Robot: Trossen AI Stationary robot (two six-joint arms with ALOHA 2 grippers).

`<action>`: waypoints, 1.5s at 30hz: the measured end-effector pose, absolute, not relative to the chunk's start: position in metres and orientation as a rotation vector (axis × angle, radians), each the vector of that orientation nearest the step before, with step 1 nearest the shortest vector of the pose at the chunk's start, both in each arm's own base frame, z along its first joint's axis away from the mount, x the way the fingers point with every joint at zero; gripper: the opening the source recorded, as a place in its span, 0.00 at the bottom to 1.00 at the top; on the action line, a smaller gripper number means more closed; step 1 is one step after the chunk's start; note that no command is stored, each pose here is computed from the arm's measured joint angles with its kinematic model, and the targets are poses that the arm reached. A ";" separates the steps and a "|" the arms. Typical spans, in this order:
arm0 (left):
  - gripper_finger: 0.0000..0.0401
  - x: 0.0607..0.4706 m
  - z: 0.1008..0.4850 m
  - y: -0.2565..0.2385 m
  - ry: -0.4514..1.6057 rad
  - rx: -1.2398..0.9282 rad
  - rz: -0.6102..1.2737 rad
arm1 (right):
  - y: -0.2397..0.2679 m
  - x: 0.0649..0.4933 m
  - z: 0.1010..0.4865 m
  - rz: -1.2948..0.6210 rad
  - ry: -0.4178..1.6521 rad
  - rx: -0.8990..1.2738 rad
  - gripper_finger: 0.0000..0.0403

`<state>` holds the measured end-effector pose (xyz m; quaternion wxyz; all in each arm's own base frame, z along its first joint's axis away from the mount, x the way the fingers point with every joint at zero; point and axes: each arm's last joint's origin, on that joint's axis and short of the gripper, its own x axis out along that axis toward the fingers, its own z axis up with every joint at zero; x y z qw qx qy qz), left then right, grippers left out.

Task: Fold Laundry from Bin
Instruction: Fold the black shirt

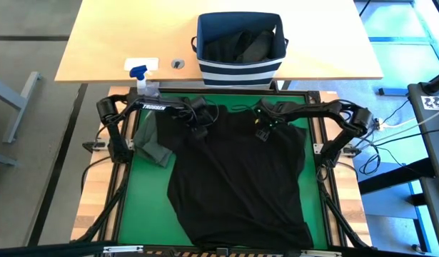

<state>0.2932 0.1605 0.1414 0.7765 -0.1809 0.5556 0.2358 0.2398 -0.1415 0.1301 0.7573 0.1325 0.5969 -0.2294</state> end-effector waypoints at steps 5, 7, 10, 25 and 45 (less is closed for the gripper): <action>0.43 0.287 0.141 0.165 1.233 -0.400 0.540 | -0.156 0.227 0.129 -0.597 1.369 0.209 0.53; 0.43 0.286 0.140 0.166 1.243 -0.404 0.545 | -0.163 0.222 0.130 -0.649 1.408 0.163 0.53; 0.43 0.285 0.142 0.166 1.239 -0.403 0.546 | -0.171 0.219 0.138 -0.707 1.446 0.141 0.53; 0.43 0.270 0.256 0.135 0.868 -0.314 0.445 | -0.116 0.249 0.263 -0.266 1.042 0.289 0.53; 0.43 0.249 0.298 -0.076 0.925 -0.380 -0.190 | 0.016 0.272 0.254 0.225 0.884 0.111 0.53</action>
